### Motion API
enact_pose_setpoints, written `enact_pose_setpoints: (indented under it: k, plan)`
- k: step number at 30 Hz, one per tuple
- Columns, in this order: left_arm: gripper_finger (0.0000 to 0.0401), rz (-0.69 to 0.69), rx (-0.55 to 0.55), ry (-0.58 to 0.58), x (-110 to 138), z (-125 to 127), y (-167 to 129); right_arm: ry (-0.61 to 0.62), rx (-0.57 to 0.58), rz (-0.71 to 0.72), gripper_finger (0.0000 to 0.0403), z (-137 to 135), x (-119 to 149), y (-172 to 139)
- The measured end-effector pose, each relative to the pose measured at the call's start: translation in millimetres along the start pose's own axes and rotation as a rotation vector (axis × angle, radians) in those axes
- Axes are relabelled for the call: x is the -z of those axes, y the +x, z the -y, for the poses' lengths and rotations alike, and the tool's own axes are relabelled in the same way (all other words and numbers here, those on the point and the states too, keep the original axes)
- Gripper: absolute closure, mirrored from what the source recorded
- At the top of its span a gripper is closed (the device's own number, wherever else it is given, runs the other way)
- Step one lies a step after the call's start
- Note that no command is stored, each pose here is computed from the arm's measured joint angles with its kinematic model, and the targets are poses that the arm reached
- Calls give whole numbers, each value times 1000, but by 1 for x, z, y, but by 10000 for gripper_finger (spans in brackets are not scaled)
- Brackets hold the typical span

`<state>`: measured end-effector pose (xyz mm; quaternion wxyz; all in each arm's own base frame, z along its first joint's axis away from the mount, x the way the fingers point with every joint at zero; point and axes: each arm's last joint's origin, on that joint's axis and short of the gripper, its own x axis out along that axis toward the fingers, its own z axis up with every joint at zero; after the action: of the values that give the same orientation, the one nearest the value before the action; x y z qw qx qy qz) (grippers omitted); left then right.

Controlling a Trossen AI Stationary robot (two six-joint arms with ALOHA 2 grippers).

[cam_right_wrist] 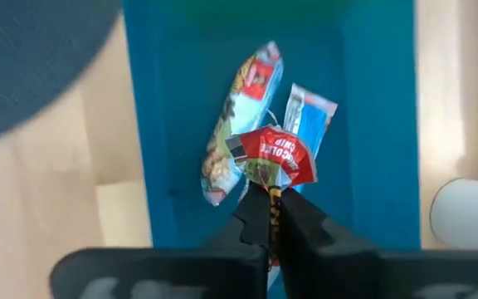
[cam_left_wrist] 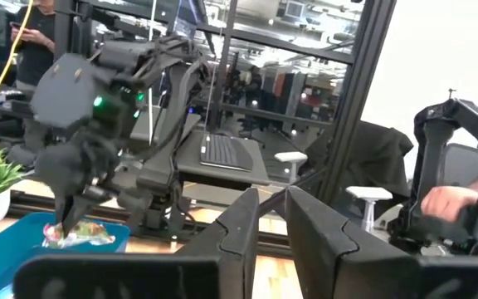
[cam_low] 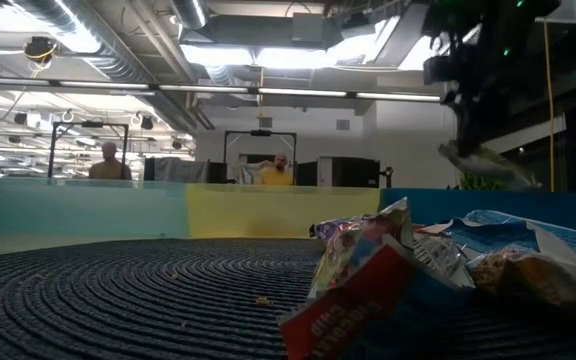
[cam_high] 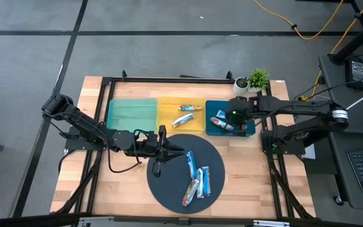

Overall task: Pick and place Granola Bars by type
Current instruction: Put the red granola bar into the blue bin, then put the blue granola bar into the green bin

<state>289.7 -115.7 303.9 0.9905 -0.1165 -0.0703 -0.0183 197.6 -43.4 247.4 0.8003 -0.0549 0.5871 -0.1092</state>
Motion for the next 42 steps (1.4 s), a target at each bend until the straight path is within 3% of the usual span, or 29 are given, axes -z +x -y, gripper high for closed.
enact_pose_setpoints:
  k: [6, 21, 29, 42]
  plan:
    - [343, 0, 1, -9, 0, 0, 0, -15, -24, -97, 391, 4, -3, 22]
    - [346, 1, 0, -24, 0, 0, 0, -69, -68, -166, 380, 5, -10, 47]
    - [343, 1, 0, -24, 0, 0, 0, -26, -62, -176, 377, 14, -10, 54]
    - [347, -1, 6, -24, 0, 1, 0, 36, -49, -175, 251, 22, -7, 52]
